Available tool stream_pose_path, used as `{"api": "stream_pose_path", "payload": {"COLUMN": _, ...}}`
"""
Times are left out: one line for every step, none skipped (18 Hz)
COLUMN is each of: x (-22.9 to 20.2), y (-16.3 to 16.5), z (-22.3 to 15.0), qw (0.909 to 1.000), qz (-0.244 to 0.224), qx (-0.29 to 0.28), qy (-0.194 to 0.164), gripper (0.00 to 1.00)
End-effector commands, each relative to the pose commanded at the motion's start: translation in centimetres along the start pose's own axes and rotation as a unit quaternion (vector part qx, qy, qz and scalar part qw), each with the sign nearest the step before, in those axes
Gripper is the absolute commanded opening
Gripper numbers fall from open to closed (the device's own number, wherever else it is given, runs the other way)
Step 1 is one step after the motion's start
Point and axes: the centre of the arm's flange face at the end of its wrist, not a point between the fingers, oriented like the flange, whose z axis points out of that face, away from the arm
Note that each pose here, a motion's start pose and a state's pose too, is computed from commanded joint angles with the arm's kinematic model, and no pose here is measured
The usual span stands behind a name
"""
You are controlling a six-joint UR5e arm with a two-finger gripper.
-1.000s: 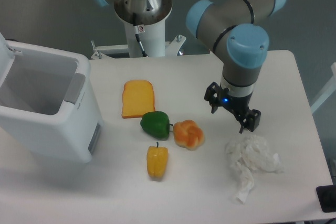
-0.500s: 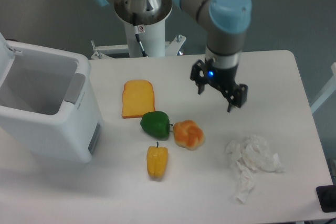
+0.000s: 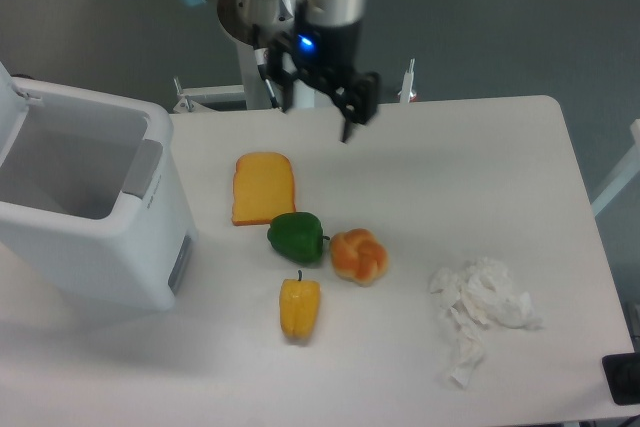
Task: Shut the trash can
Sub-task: 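Raise the gripper and move it over toward the open trash can lid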
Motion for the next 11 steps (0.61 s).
{"api": "stream_pose_path", "payload": {"x": 1.6, "y": -0.7, "z": -0.5, "qw": 1.0, "qz": 0.0, "qx": 0.005, "qy": 0.0, "gripper": 1.0}}
{"api": "stream_pose_path", "payload": {"x": 3.1, "y": -1.4, "z": -0.7, "qw": 1.0, "qz": -0.002, "qx": 0.009, "qy": 0.002, "gripper": 1.0}}
{"api": "stream_pose_path", "payload": {"x": 4.5, "y": -1.9, "z": -0.9, "qw": 0.9999, "qz": -0.003, "qx": 0.012, "qy": 0.004, "gripper": 1.0}}
{"api": "stream_pose_path", "payload": {"x": 6.0, "y": -2.4, "z": -1.3, "qw": 0.9999, "qz": -0.003, "qx": 0.015, "qy": 0.006, "gripper": 1.0}}
{"api": "stream_pose_path", "payload": {"x": 7.5, "y": -2.9, "z": -1.5, "qw": 0.9998, "qz": -0.006, "qx": 0.018, "qy": 0.009, "gripper": 1.0}}
{"api": "stream_pose_path", "payload": {"x": 8.7, "y": -3.3, "z": -1.7, "qw": 0.9997, "qz": -0.008, "qx": 0.021, "qy": 0.012, "gripper": 1.0}}
{"api": "stream_pose_path", "payload": {"x": 9.7, "y": -3.7, "z": -1.7, "qw": 0.9995, "qz": -0.007, "qx": 0.025, "qy": 0.018, "gripper": 1.0}}
{"api": "stream_pose_path", "payload": {"x": 10.7, "y": -4.1, "z": -1.8, "qw": 0.9992, "qz": -0.005, "qx": 0.031, "qy": 0.025, "gripper": 1.0}}
{"api": "stream_pose_path", "payload": {"x": 11.3, "y": -4.4, "z": -1.7, "qw": 0.9989, "qz": -0.005, "qx": 0.034, "qy": 0.033, "gripper": 1.0}}
{"api": "stream_pose_path", "payload": {"x": 12.0, "y": -4.7, "z": -1.9, "qw": 0.9984, "qz": -0.002, "qx": 0.04, "qy": 0.039, "gripper": 1.0}}
{"api": "stream_pose_path", "payload": {"x": 12.9, "y": -4.9, "z": -2.0, "qw": 0.9979, "qz": 0.004, "qx": 0.045, "qy": 0.045, "gripper": 1.0}}
